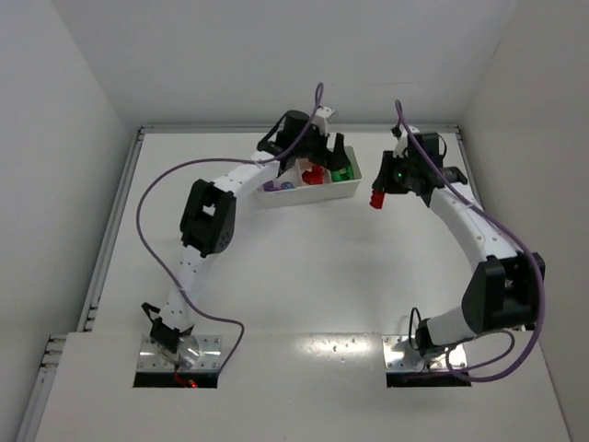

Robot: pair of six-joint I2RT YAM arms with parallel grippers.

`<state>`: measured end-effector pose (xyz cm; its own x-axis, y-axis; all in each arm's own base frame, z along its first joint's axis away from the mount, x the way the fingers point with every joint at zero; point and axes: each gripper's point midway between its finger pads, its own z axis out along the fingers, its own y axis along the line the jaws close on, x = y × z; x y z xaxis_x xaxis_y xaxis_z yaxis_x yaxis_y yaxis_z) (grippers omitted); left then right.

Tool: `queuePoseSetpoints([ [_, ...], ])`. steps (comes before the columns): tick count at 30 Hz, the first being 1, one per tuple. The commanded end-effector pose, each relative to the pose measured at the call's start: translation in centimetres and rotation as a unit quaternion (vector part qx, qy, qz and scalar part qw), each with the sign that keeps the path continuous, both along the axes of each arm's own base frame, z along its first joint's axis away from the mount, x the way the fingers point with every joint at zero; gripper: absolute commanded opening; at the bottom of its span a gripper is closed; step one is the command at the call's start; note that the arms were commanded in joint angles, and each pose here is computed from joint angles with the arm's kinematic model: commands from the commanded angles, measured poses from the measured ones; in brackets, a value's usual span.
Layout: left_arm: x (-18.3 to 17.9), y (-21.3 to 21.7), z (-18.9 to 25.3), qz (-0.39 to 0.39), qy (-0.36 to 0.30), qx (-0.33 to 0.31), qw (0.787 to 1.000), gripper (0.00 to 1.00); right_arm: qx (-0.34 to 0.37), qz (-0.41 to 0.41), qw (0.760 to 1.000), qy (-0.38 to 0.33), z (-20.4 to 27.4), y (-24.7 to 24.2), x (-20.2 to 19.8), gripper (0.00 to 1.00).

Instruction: Sort the legos into containers by color

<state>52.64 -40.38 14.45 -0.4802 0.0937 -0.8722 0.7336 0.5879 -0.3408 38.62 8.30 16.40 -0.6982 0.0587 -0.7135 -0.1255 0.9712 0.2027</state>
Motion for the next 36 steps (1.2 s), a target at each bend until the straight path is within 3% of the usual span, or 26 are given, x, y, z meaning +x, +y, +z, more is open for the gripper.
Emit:
queuePoseSetpoints([
  [1,1.5,6.4,17.4,0.062,-0.129,-0.079,0.987,1.00,0.070,0.045,0.996,-0.042,2.9,3.8,3.5,0.00],
  [5,0.6,14.1,22.8,0.129,-0.135,-0.103,0.977,1.00,0.104,0.055,0.991,-0.062,4.6,6.2,6.5,0.00],
  [8,-0.6,19.5,23.3,0.158,-0.120,-0.098,0.975,1.00,0.128,0.080,0.986,-0.069,4.8,8.8,7.9,0.00],
  [11,-1.5,23.6,20.7,0.185,-0.074,-0.096,0.975,1.00,0.146,0.098,0.982,-0.076,5.0,11.2,9.4,0.00],
  [18,-5.7,25.3,16.6,0.154,-0.043,-0.081,0.984,1.00,0.127,0.127,0.982,-0.064,1.3,16.2,12.9,0.00],
  [29,-6.0,27.0,14.4,0.184,-0.024,-0.056,0.981,1.00,0.037,0.092,0.990,-0.101,-2.3,16.3,17.5,0.04],
  [30,-6.1,27.0,13.9,0.184,-0.018,-0.055,0.981,1.00,0.029,0.090,0.990,-0.103,-2.6,16.2,17.8,0.06],
  [33,-6.1,27.2,13.2,0.189,-0.014,-0.048,0.981,1.00,0.019,0.104,0.988,-0.112,-2.4,17.0,17.6,0.35],
  [34,-5.9,27.4,13.2,0.195,-0.014,-0.046,0.980,1.00,0.017,0.111,0.987,-0.113,-2.4,17.1,17.5,0.51],
  [36,-5.9,27.6,12.9,0.203,-0.009,-0.042,0.978,1.00,0.012,0.119,0.986,-0.114,-2.4,17.5,17.1,0.62],
])
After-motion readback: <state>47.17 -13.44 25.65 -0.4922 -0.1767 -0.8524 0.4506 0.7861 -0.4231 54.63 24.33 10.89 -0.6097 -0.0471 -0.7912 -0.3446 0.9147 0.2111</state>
